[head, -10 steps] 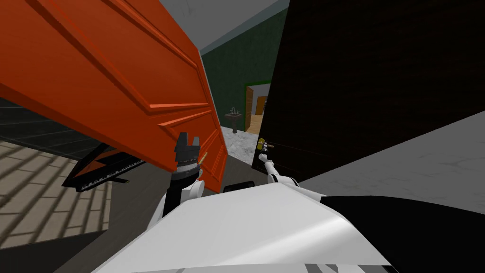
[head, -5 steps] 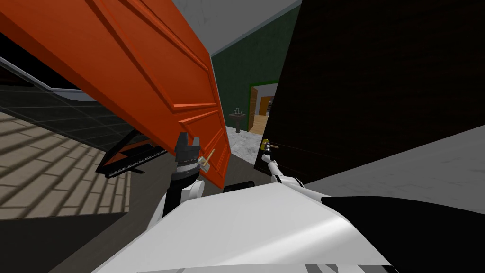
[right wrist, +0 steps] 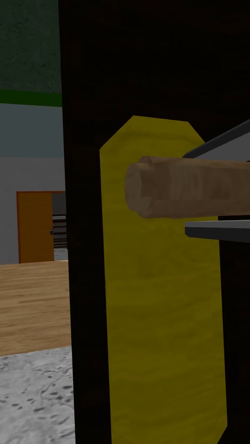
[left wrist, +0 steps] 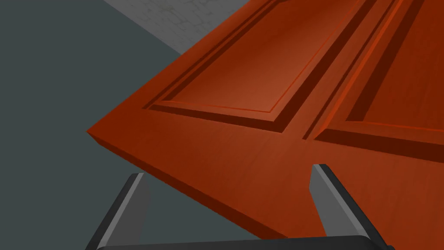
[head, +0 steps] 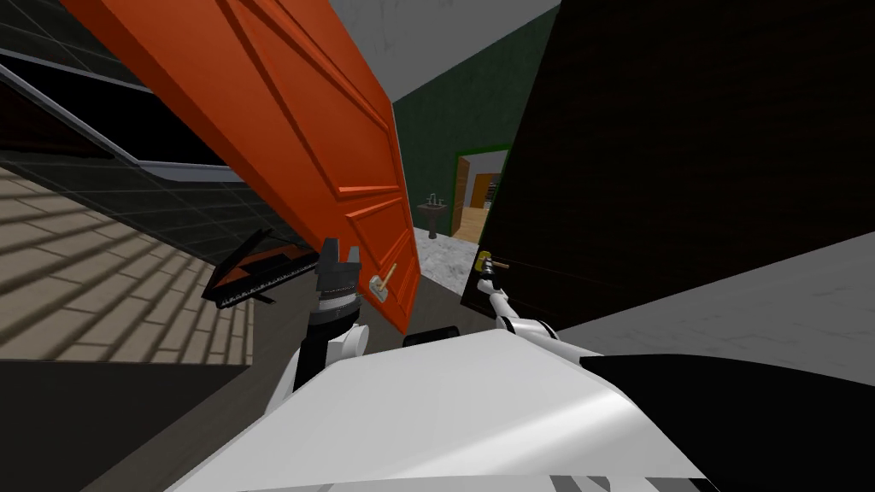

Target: Pull the door open

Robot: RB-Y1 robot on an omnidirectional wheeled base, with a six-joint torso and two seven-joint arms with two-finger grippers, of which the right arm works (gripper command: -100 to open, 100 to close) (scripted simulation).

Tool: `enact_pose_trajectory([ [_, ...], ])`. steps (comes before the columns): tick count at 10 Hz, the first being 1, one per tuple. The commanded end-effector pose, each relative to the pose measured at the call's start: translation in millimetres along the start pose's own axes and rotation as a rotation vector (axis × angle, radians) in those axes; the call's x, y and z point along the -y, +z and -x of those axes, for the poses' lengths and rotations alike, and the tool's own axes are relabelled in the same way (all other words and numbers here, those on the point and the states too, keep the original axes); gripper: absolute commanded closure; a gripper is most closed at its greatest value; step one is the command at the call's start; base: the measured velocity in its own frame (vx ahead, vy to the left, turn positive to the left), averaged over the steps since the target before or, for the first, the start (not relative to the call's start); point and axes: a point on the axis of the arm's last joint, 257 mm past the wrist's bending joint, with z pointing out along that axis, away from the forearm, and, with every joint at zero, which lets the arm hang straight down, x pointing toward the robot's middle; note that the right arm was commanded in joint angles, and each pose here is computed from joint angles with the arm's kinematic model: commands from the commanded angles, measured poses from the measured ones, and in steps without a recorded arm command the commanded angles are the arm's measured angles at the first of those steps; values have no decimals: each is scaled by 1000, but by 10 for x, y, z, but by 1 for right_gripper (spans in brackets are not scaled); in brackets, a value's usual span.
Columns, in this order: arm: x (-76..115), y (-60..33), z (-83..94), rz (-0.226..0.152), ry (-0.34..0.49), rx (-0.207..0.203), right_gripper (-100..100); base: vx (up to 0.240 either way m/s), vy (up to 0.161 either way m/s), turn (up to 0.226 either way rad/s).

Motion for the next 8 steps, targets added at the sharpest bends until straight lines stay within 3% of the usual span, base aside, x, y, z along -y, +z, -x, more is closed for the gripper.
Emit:
enact_pose_trajectory([
  [1, 5, 4, -41, -4, 11, -20, 100, -82, 71, 49],
  [8, 15, 38, 417, -14, 16, -20, 100, -117, 33, 19],
])
